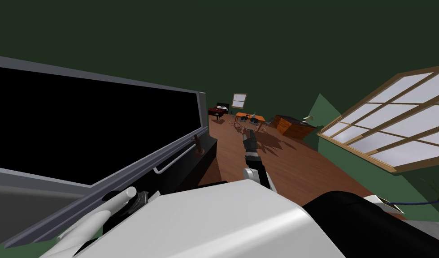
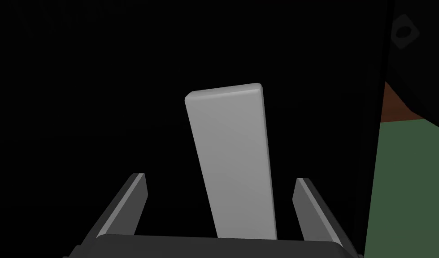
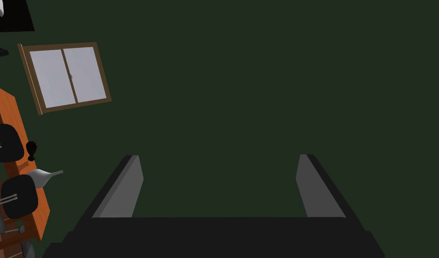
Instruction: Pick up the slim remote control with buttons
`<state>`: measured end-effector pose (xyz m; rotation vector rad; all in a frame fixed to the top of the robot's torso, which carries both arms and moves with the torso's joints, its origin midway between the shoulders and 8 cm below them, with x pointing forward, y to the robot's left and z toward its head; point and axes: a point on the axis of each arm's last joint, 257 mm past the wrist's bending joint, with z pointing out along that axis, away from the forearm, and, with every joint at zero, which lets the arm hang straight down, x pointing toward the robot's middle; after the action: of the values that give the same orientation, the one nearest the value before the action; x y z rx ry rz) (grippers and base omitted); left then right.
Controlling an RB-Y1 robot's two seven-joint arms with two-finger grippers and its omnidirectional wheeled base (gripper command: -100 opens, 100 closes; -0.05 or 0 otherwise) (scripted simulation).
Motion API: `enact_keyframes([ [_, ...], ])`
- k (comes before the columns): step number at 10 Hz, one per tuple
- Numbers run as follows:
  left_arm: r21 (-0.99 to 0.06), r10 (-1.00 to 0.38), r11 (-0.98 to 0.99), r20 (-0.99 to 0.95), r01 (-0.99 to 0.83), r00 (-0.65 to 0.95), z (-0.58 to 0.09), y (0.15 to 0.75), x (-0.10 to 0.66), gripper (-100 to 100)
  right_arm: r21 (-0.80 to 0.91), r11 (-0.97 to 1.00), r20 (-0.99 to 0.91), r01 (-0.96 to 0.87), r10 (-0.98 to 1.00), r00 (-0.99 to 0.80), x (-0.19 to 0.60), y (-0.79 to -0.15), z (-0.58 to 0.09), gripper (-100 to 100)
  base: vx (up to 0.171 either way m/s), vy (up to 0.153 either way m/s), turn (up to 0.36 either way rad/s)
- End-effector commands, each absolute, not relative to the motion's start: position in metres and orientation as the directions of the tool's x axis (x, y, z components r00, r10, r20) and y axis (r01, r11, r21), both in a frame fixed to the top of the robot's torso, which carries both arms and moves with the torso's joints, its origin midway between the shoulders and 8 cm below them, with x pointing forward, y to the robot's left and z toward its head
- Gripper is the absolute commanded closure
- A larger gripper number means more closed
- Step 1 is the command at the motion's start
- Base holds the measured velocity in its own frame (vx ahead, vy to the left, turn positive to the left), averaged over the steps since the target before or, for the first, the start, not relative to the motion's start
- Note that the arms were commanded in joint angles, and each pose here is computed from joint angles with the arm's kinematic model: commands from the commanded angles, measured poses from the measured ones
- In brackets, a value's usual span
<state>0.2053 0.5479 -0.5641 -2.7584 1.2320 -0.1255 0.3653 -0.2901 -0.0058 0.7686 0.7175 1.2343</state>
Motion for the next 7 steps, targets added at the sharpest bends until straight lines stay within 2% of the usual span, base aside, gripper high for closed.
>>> enact_keyframes([
  [1, -0.107, -0.731, -0.679, 0.017, -0.726, 0.682, -0.569, 0.547, 0.188, -100, 0.827, 0.155, -0.063, -0.540, 0.981, 0.186, 0.365, -0.290, -0.006, 0, -0.020, 0.049, -0.081],
  [2, -0.066, -0.715, -0.697, 0.008, -0.714, 0.699, -0.575, 0.544, 0.170, -100, 0.827, 0.155, -0.063, -0.540, 0.981, 0.185, 0.365, -0.290, -0.006, 0, -0.028, 0.090, -0.161],
  [3, -0.082, -0.725, -0.687, 0.019, -0.722, 0.688, -0.572, 0.543, 0.181, -100, 0.827, 0.155, -0.063, -0.540, 0.981, 0.185, 0.365, -0.290, -0.006, 0, -0.015, 0.079, -0.070],
  [7, -0.049, -0.709, -0.704, 0.003, -0.708, 0.705, -0.578, 0.542, 0.162, -100, 0.827, 0.155, -0.063, -0.540, 0.981, 0.186, 0.365, -0.290, -0.006, 0, -0.001, 0.015, -0.020],
])
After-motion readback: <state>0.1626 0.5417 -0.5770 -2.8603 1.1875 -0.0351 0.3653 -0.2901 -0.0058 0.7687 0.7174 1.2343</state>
